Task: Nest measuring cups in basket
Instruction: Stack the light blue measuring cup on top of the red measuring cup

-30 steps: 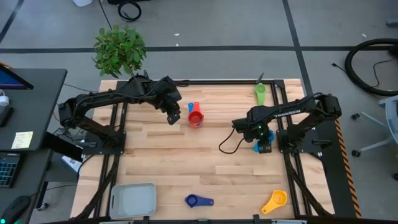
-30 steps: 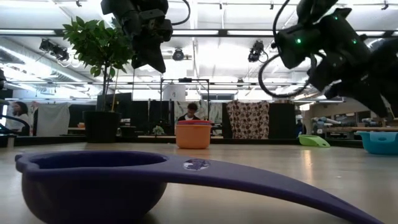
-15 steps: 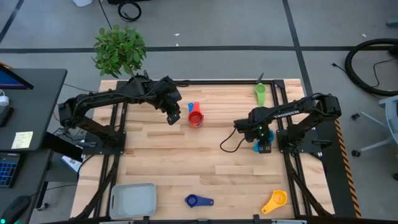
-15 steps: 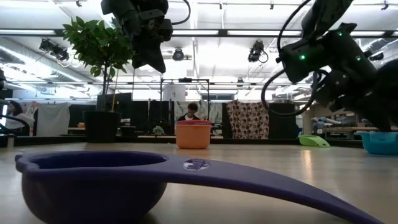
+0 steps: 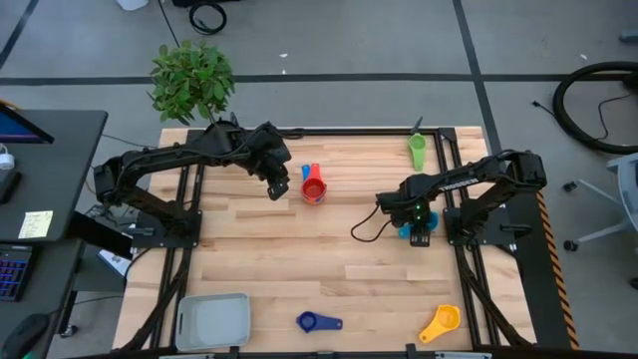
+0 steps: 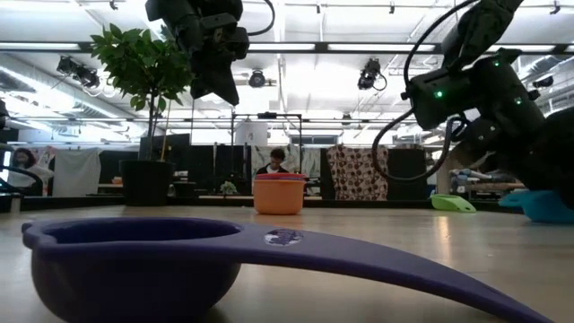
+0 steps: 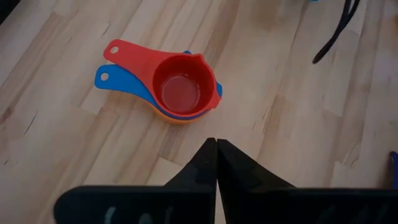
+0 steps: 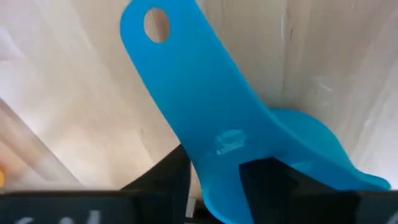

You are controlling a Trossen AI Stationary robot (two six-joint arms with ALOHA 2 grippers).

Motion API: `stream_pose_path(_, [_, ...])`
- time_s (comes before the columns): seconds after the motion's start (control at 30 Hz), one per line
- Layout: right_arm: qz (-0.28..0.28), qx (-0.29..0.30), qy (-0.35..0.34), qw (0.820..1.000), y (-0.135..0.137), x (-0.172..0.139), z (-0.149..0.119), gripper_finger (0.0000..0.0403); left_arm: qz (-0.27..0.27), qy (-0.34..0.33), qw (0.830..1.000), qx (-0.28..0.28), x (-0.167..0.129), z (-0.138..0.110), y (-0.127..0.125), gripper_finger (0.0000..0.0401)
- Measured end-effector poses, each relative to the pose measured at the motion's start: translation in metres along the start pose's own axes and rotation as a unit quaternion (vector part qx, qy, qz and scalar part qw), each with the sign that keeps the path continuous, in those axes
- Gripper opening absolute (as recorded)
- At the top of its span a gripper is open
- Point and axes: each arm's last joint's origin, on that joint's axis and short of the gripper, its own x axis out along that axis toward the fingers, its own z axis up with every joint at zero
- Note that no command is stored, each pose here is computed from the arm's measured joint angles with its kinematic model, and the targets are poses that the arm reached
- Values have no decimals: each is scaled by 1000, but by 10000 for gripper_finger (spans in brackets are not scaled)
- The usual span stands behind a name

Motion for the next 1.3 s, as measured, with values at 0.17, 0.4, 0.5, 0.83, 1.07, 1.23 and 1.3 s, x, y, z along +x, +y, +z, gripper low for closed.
stream_pose_path(0.17, [7, 27, -6, 1000, -4, 3, 0, 44, 0, 0, 1000, 0, 0, 0, 0, 9])
stream_pose_path(0.4, [14, 87, -37, 995, -7, -9, 8, 21, 0, 0, 1000, 0, 0, 0, 0, 9])
stream_pose_path(0.5, [16, 116, -58, 991, -9, -15, 14, 16, 0, 0, 1000, 0, 0, 0, 0, 9])
stream_pose_path(0.83, [12, 193, -144, 971, -5, -43, 34, 15, 37, -7, 998, -42, -1, 1, 5, 9])
stream_pose_path(1.07, [31, 291, -196, 936, 0, -61, 45, 15, 67, -11, 996, -49, -1, 0, 7, 9])
stream_pose_path(1.23, [71, 403, -264, 874, 7, -72, 58, 15, 75, 8, 996, -45, -1, -3, 9, 9])
stream_pose_path(1.3, [77, 443, -279, 849, 10, -73, 60, 15, 75, 14, 996, -34, -1, -4, 9, 9])
